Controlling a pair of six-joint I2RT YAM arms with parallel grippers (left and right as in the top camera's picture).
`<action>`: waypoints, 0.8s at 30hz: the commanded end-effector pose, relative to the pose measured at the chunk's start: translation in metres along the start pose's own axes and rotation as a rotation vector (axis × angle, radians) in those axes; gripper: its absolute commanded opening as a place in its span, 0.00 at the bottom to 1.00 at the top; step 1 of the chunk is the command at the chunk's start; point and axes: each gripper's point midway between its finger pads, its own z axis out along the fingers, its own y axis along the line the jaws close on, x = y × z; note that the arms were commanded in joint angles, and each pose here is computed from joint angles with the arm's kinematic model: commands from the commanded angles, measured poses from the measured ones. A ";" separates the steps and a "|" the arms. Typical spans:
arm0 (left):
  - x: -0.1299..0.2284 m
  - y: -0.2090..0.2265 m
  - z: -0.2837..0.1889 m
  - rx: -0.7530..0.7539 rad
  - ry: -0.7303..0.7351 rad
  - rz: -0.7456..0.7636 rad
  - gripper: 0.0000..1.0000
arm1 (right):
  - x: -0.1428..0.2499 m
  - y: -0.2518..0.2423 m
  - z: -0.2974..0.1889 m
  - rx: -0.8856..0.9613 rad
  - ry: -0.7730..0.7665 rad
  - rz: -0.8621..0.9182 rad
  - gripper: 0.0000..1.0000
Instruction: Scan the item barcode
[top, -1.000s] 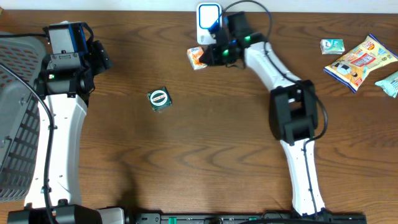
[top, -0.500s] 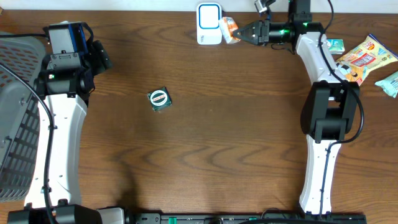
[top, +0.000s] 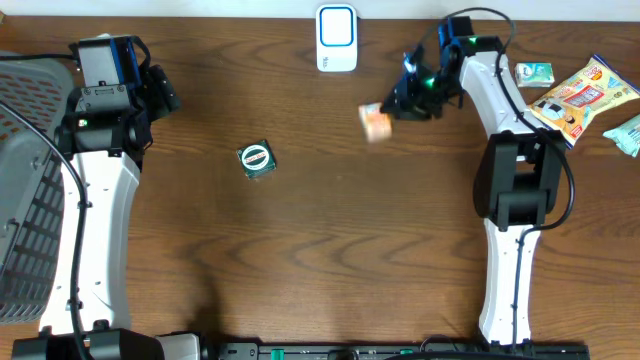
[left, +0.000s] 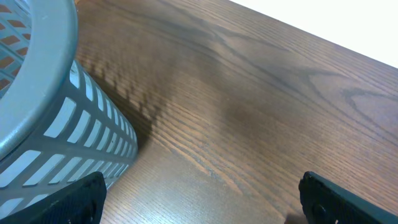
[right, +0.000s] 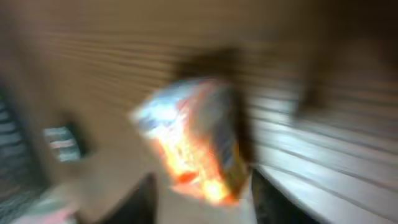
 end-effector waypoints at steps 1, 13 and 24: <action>-0.002 0.003 0.001 -0.013 -0.001 0.010 0.98 | -0.005 -0.033 -0.015 0.284 -0.051 -0.031 0.60; -0.002 0.003 0.001 -0.012 -0.002 0.010 0.98 | -0.017 0.039 -0.049 0.276 -0.170 -0.291 0.51; -0.002 0.003 0.001 -0.013 -0.001 0.010 0.98 | 0.015 0.060 -0.002 0.730 -0.113 -0.507 0.56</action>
